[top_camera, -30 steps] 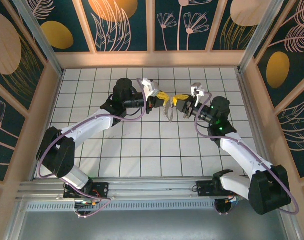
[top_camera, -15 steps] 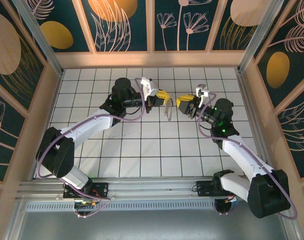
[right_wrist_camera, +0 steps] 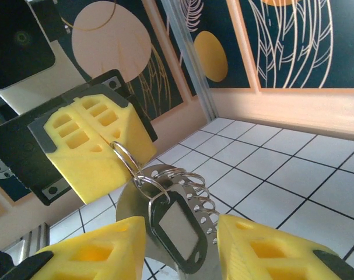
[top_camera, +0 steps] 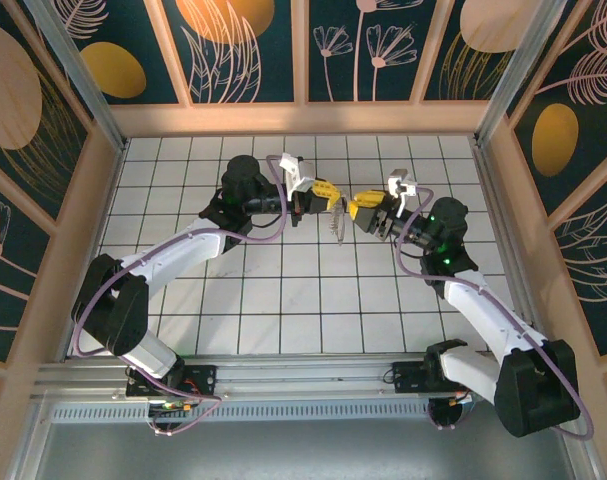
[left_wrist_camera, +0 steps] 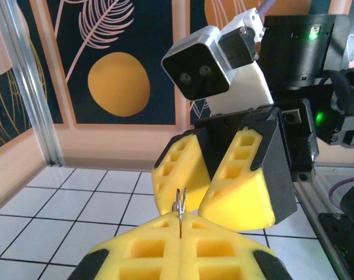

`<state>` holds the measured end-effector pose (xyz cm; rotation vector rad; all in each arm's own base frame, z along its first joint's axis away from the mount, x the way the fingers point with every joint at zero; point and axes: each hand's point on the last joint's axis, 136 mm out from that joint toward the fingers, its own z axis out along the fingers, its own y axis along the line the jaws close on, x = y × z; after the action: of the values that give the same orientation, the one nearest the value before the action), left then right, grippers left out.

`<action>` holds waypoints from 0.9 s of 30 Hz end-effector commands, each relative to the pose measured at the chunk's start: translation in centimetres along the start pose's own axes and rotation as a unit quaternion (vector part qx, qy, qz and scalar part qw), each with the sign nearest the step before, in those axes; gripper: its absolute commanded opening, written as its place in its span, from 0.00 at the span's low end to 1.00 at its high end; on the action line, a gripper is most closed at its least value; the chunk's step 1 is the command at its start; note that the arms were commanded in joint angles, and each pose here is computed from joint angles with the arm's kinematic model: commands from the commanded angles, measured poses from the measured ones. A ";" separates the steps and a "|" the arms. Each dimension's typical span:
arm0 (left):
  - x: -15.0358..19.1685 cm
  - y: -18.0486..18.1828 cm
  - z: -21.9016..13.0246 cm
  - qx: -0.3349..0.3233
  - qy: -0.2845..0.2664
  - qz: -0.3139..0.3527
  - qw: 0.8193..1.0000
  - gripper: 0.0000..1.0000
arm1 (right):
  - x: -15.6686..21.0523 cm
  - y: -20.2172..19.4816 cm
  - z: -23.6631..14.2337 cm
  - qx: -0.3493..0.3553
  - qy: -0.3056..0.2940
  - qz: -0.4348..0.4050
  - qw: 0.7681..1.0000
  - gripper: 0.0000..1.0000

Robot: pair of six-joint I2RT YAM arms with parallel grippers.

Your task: Put the keys on the keyring

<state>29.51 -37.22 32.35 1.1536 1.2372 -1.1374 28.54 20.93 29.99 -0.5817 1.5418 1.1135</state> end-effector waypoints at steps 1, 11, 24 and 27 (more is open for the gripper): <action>-1.3 -0.6 0.2 0.024 -0.025 0.011 0.999 0.00 | -1.1 0.9 0.1 -0.032 -0.013 -0.022 0.999 0.36; -1.4 -0.6 0.5 0.033 -0.034 0.000 0.999 0.00 | -0.6 1.3 0.9 -0.070 0.002 -0.013 0.997 0.24; -1.7 -0.2 0.8 0.032 -0.038 0.000 0.999 0.00 | 0.5 0.4 -1.1 -0.020 -0.003 -0.009 1.000 0.17; -1.7 -0.2 0.7 0.037 -0.039 -0.001 0.999 0.00 | -0.3 0.6 -1.7 -0.016 -0.012 -0.017 1.000 0.20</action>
<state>29.49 -37.79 32.14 1.1400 1.2280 -1.2218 27.67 20.26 29.42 -0.6027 1.5353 1.1545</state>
